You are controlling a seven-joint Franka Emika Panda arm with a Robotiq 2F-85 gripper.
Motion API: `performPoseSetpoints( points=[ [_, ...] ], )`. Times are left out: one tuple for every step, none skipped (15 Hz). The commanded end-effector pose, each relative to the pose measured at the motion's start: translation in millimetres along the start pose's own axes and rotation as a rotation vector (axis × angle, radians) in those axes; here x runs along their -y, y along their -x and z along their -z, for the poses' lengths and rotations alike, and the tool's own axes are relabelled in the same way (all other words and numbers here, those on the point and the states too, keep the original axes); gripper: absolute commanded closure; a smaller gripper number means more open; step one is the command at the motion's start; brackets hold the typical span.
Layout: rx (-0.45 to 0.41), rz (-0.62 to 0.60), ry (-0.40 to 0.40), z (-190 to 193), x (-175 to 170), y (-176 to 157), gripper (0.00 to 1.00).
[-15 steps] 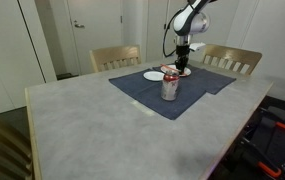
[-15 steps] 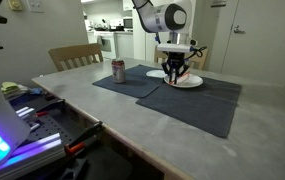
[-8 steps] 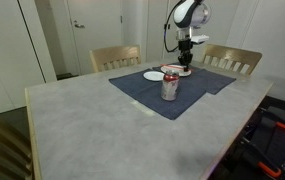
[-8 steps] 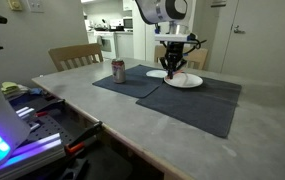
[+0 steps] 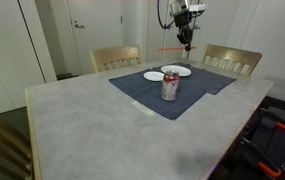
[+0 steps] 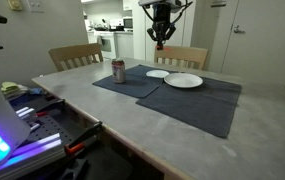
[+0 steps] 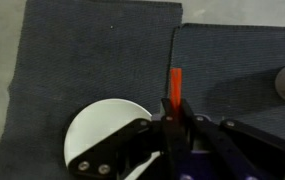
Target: Take the straw from the white plate and put it in the can
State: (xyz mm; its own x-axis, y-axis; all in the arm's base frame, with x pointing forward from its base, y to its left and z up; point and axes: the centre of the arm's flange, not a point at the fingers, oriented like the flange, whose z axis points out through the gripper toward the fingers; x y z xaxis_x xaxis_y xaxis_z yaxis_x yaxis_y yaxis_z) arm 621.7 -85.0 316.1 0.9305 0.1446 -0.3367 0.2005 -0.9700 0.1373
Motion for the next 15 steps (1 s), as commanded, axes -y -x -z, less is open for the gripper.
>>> performPoseSetpoints(
  points=[
    [0.034, 0.066, 0.066, 39, 46, 20, 0.98],
    [0.037, 0.089, 0.084, 47, 59, 22, 0.98],
    [0.030, 0.125, 0.105, 55, 74, 24, 0.98],
    [0.027, 0.153, 0.126, 62, 86, 25, 0.98],
    [0.015, 0.191, 0.150, 67, 99, 27, 0.98],
    [-0.001, 0.228, 0.181, 70, 111, 27, 0.98],
    [-0.035, 0.280, 0.227, 72, 125, 30, 0.98],
    [-0.053, 0.313, 0.264, 72, 137, 31, 0.98],
    [-0.070, 0.356, 0.295, 71, 148, 34, 0.98],
    [-0.089, 0.399, 0.324, 71, 157, 37, 0.98],
    [-0.103, 0.443, 0.352, 67, 165, 40, 0.98],
    [-0.117, 0.489, 0.383, 66, 171, 42, 0.98],
    [-0.132, 0.530, 0.414, 64, 176, 46, 0.98],
    [-0.156, 0.565, 0.446, 63, 177, 48, 0.98],
    [-0.115, 0.494, 0.398, 71, 180, 26, 0.98]
  ],
)
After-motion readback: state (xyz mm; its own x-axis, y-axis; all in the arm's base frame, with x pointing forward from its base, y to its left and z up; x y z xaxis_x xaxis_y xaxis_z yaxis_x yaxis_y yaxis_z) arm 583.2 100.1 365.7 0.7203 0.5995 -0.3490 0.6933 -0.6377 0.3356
